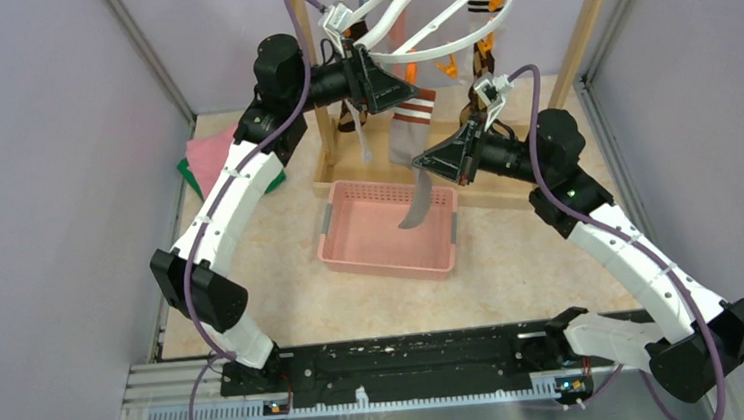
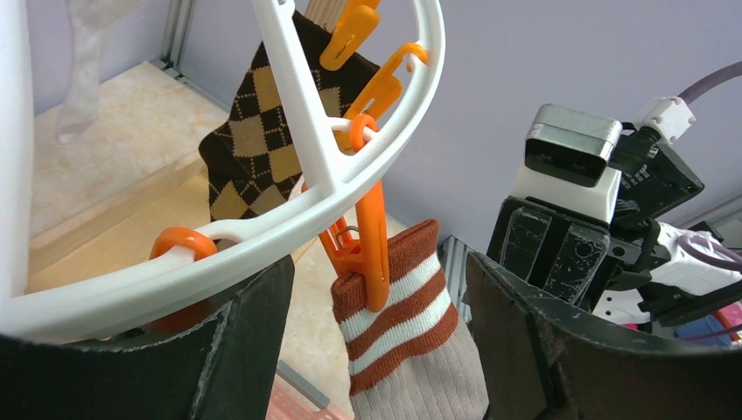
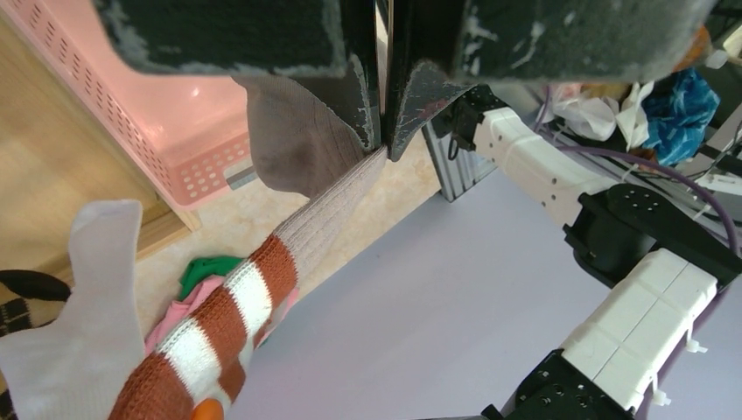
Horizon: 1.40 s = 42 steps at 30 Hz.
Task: Remove the socks clipped to the hanger
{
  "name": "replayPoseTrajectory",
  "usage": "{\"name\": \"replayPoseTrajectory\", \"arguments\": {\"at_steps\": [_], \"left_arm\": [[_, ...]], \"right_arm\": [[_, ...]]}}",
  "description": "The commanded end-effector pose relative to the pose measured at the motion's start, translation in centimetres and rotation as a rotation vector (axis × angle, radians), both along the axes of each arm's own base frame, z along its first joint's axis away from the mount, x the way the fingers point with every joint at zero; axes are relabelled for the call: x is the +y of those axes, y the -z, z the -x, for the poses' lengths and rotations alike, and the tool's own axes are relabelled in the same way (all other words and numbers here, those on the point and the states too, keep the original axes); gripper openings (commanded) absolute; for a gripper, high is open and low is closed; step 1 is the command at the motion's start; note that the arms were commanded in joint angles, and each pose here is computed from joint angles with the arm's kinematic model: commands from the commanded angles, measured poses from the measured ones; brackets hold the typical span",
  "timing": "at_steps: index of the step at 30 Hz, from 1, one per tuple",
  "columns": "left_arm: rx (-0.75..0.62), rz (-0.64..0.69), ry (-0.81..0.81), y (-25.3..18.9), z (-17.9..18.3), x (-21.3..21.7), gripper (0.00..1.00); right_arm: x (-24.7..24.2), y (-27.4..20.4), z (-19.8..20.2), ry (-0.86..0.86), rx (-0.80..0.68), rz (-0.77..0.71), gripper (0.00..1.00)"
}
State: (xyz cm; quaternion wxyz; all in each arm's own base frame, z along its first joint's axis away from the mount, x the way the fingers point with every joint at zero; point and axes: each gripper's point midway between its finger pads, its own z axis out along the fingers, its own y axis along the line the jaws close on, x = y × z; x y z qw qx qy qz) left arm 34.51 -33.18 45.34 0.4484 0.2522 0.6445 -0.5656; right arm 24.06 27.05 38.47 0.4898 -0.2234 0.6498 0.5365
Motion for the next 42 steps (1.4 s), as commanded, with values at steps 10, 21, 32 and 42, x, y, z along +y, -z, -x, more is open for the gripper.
{"name": "replayPoseTrajectory", "arguments": {"at_steps": [10, 21, 32, 42], "left_arm": [[-0.054, 0.085, 0.044, -1.5, 0.2, -0.2, 0.95], [0.017, 0.063, 0.061, 0.9, 1.2, 0.7, 0.95], [0.000, 0.103, 0.100, -0.7, 0.3, 0.2, 0.96], [0.009, 0.072, 0.053, 1.1, 1.1, 2.1, 0.99]], "right_arm": [[-0.2, -4.6, 2.8, -0.103, -0.076, -0.111, 0.00], [-0.8, -4.9, 2.5, -0.088, -0.075, -0.112, 0.00], [-0.5, -4.7, 2.6, -0.116, -0.047, -0.139, 0.00], [-1.2, -6.3, 3.0, -0.107, -0.083, -0.120, 0.00]]}}
